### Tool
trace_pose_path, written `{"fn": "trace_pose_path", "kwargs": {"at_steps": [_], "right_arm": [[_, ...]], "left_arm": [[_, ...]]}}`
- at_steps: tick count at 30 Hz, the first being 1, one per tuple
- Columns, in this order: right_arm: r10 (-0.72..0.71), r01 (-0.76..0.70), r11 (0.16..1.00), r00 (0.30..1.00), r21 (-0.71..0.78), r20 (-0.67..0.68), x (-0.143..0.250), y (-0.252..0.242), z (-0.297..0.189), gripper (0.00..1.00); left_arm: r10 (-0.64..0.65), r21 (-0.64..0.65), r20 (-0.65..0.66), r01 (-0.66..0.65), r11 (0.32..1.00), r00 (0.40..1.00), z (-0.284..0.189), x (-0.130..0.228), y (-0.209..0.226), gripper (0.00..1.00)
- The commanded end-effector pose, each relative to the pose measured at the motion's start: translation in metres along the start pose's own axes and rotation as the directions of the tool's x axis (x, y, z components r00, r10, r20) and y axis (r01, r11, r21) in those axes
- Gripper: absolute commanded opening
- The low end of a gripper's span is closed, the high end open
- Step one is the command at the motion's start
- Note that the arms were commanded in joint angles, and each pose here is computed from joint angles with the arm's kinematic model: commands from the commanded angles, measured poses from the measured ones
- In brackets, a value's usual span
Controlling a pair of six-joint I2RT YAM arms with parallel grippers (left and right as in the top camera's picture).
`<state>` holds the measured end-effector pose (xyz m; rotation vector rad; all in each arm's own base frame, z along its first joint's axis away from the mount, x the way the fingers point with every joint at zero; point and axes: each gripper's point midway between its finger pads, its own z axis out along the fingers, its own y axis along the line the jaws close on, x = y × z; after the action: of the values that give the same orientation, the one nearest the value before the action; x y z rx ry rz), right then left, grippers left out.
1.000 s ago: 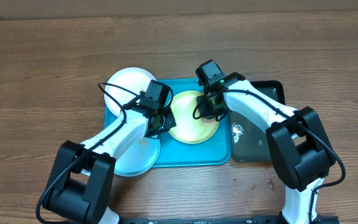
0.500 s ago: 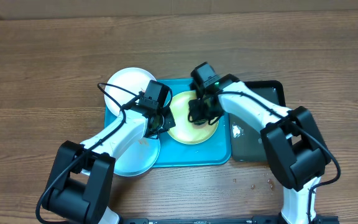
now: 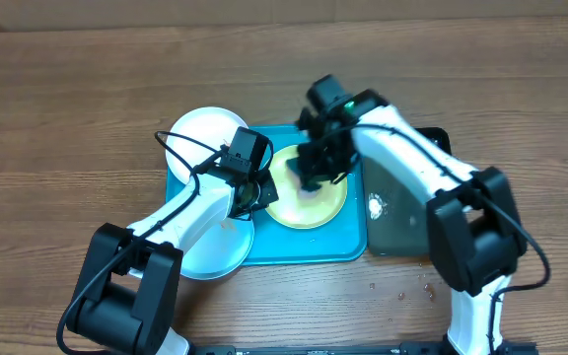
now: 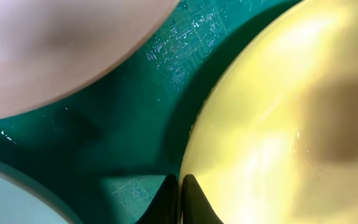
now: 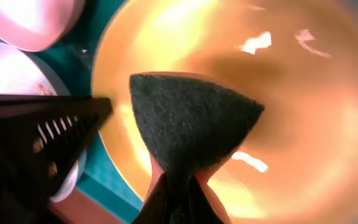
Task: Clean dirty plates on tray and stack at the side
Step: 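Scrub the yellow plate surface with the sponge in right gripper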
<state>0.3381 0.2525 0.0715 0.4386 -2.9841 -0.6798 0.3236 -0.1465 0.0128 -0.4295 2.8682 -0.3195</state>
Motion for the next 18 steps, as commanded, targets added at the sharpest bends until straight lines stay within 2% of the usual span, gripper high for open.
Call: {"fn": "trace_pose_path", "kwargs": {"at_steps": [1, 8, 14, 18], "right_arm": [[-0.013, 0.013, 1.0, 0.998, 0.002, 0.069, -0.003, -0.011, -0.046, 0.04], [0.172, -0.175, 0.941, 0.984, 0.29, 0.037, 0.023, -0.107, -0.074, 0.04], [0.322, -0.322, 0.856, 0.944, 0.405, 0.071, 0.039, -0.157, -0.08, 0.04], [0.355, -0.357, 0.826, 0.931, 0.436, 0.09, 0.046, -0.176, -0.069, 0.04]], "left_arm": [[0.023, -0.016, -0.033, -0.023, 1.0, 0.999, 0.006, 0.01, 0.006, 0.04], [0.023, -0.013, -0.03, -0.023, 1.0, 0.999, 0.006, 0.009, 0.005, 0.04], [0.022, -0.014, -0.03, -0.023, 1.0, 0.999, 0.006, 0.009, 0.006, 0.05], [0.022, -0.013, -0.03, -0.023, 1.0, 0.999, 0.006, 0.009, 0.005, 0.05]]}}
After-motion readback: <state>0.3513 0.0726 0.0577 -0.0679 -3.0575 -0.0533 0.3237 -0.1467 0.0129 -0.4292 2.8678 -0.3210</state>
